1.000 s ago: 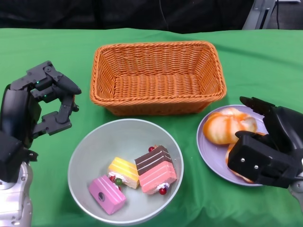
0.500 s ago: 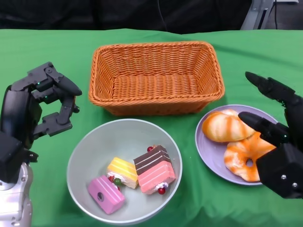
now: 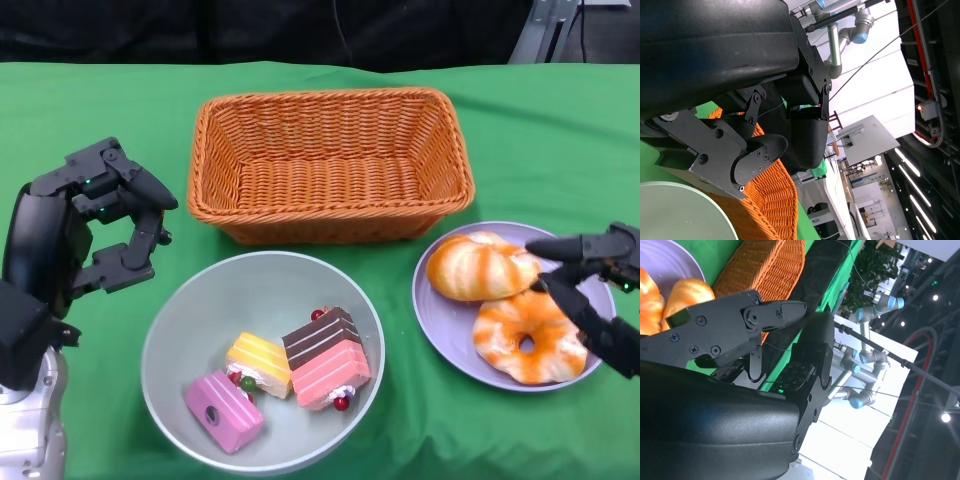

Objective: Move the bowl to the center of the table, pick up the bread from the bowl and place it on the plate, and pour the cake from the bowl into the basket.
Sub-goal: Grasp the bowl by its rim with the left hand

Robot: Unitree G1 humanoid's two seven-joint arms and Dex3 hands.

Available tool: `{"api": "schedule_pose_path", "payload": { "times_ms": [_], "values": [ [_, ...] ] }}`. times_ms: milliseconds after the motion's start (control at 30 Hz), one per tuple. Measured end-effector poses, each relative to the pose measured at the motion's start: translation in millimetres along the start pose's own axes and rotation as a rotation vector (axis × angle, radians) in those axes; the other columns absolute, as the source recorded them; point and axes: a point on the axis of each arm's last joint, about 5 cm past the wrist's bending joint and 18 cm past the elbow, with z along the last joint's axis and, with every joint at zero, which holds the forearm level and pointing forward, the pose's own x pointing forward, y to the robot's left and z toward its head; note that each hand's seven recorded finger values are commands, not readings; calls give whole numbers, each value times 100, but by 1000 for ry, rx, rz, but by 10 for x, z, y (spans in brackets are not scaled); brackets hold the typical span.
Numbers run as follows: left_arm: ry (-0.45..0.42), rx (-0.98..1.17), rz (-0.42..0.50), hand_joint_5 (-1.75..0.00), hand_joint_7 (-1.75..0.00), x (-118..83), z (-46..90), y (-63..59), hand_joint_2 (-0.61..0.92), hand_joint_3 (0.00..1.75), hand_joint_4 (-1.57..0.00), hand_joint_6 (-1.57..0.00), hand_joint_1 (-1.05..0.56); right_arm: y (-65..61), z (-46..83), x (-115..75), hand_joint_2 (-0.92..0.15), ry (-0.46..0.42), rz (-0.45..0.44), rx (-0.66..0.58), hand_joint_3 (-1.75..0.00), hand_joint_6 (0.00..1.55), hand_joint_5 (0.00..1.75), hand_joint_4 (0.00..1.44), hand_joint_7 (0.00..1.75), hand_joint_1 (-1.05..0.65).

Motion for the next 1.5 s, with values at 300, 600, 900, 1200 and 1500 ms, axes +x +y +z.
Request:
{"api": "schedule_pose_path", "payload": {
  "times_ms": [300, 600, 900, 1200, 1500],
  "values": [
    [-14, 4, -65, -114, -69, -14, -7, 6, 53, 88, -69, -79, -11, 52, -4, -22, -63, 4, 0, 109, -71, 73, 148, 73, 112, -12],
    [-147, 164, -279, -15, 0, -135, 165, 397, 87, 4, -46, -52, -44, 81, -21, 11, -57, 15, -25, 131, -86, 74, 149, 73, 112, -13],
    [-331, 575, -473, -13, -2, -286, 336, 736, 82, 0, -51, -55, -63, 82, -59, 29, -58, 28, -55, 139, -87, 74, 151, 75, 114, -12],
    [-496, 714, -550, -19, -3, -304, 372, 816, 72, 0, -60, -59, -65, 119, -63, 34, -61, 30, -77, 125, -82, 74, 149, 75, 108, -16],
    [-590, 701, -555, -28, -10, -257, 379, 702, 72, 0, -75, -78, -51, 148, -63, 36, -63, 30, -116, 126, -79, 73, 152, 73, 110, -15]
  ]
}}
